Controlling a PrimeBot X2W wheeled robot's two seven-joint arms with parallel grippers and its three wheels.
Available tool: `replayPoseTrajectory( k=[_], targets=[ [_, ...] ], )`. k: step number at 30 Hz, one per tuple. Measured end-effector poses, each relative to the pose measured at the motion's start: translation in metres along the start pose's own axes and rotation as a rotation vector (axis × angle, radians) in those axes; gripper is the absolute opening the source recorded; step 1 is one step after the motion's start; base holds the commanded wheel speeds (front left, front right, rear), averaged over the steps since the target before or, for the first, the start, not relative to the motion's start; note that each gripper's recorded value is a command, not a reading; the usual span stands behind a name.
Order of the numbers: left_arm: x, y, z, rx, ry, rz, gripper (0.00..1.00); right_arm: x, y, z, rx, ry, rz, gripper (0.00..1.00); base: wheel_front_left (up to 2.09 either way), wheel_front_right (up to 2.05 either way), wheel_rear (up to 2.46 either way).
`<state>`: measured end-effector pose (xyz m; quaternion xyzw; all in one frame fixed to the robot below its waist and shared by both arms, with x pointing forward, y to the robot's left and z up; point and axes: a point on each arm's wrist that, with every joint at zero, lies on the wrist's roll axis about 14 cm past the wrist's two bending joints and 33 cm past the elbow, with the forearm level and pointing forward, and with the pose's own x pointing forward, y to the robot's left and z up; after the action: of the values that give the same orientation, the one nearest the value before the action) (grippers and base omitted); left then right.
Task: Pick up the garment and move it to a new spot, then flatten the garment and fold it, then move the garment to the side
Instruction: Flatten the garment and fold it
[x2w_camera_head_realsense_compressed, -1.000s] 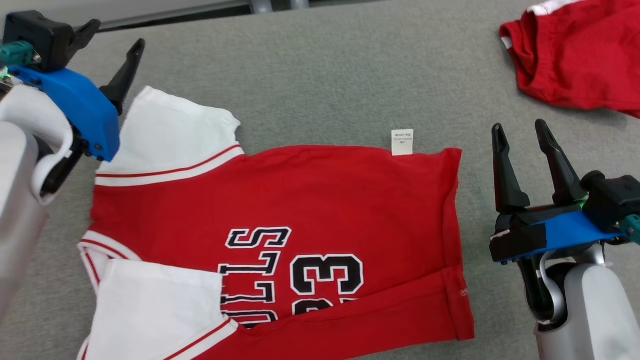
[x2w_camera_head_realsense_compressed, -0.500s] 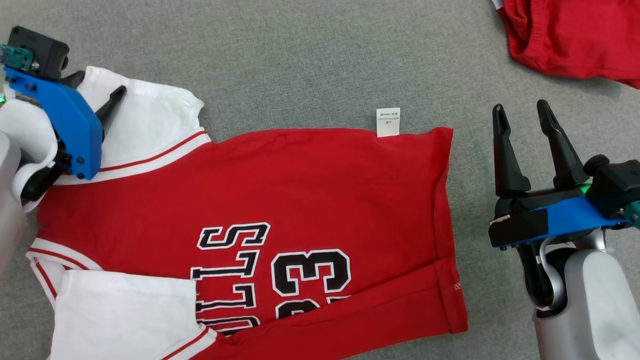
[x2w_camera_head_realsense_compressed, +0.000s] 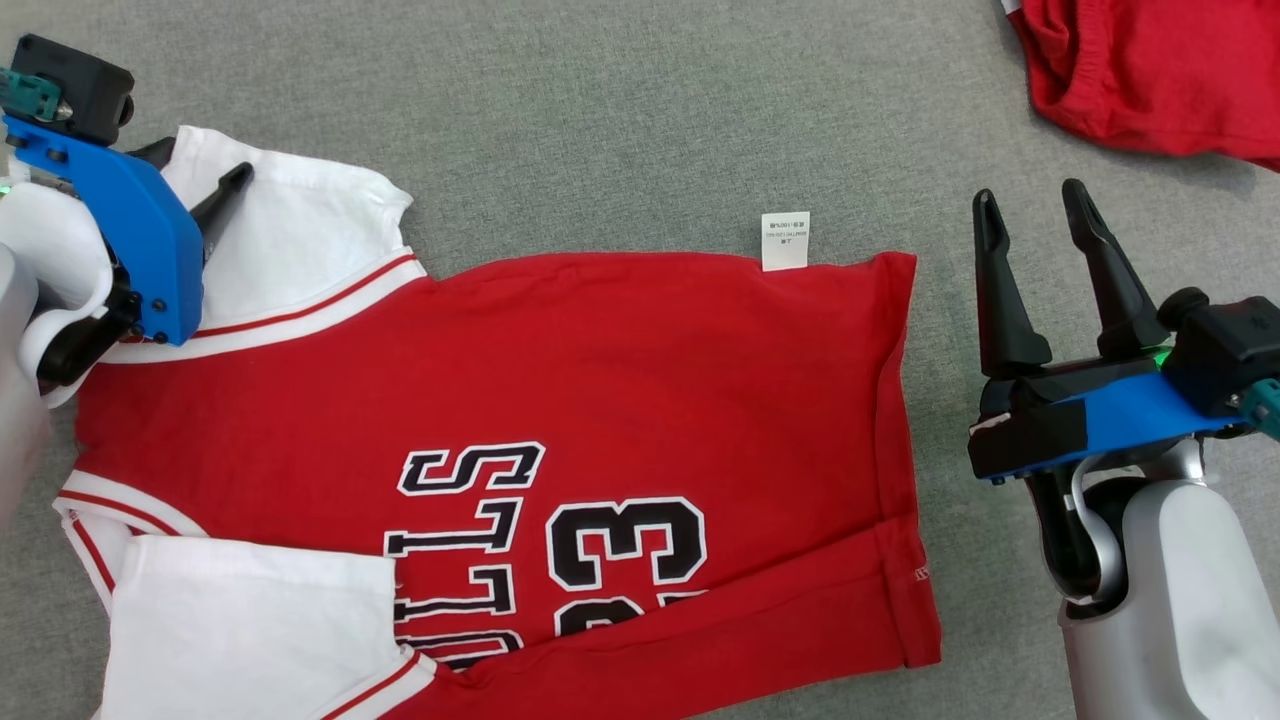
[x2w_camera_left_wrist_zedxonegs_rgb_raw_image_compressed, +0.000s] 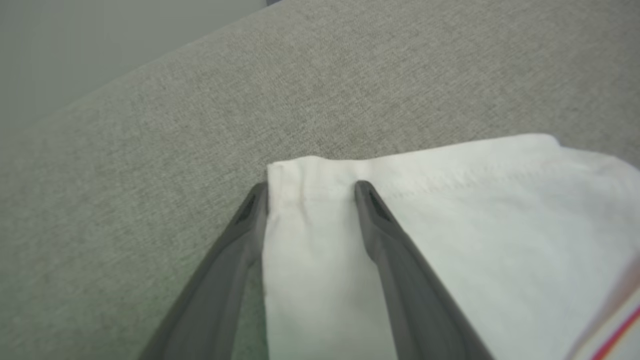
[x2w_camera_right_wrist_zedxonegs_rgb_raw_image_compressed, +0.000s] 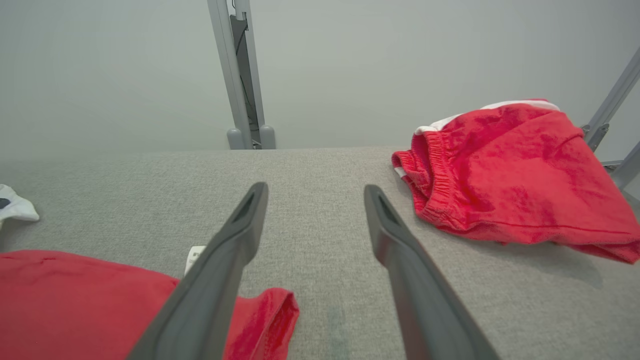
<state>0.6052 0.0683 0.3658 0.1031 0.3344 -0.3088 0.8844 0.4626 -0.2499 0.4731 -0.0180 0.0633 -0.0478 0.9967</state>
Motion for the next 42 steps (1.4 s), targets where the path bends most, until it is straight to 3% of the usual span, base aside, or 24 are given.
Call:
replayPoseTrajectory(
  k=[13, 31, 32, 34, 42],
  targets=[
    [-0.012, -0.006, 0.011, 0.049, -0.063, -0.006, 0.0, 0.002, 0.011, -0.021, -0.011, 0.194, 0.064, 1.0, 0.0, 0.0, 0.0],
    [-0.026, -0.004, 0.014, 0.037, -0.13, -0.007, 0.0, 0.002, 0.027, -0.096, 0.002, 0.534, 0.121, 1.0, 0.0, 0.0, 0.0],
    [-0.026, -0.004, 0.014, 0.037, -0.133, -0.007, 0.0, 0.003, 0.027, -0.096, 0.01, 0.535, 0.123, 0.49, 0.0, 0.0, 0.0],
    [-0.028, -0.004, 0.018, 0.038, -0.148, -0.006, 0.0, 0.005, 0.03, -0.097, 0.02, 0.541, 0.131, 0.0, 0.0, 0.0, 0.0],
    [-0.047, 0.002, 0.043, 0.013, -0.277, 0.015, 0.0, 0.019, 0.027, -0.069, 0.03, 0.392, 0.121, 0.0, 0.0, 0.0, 0.0]
  ],
)
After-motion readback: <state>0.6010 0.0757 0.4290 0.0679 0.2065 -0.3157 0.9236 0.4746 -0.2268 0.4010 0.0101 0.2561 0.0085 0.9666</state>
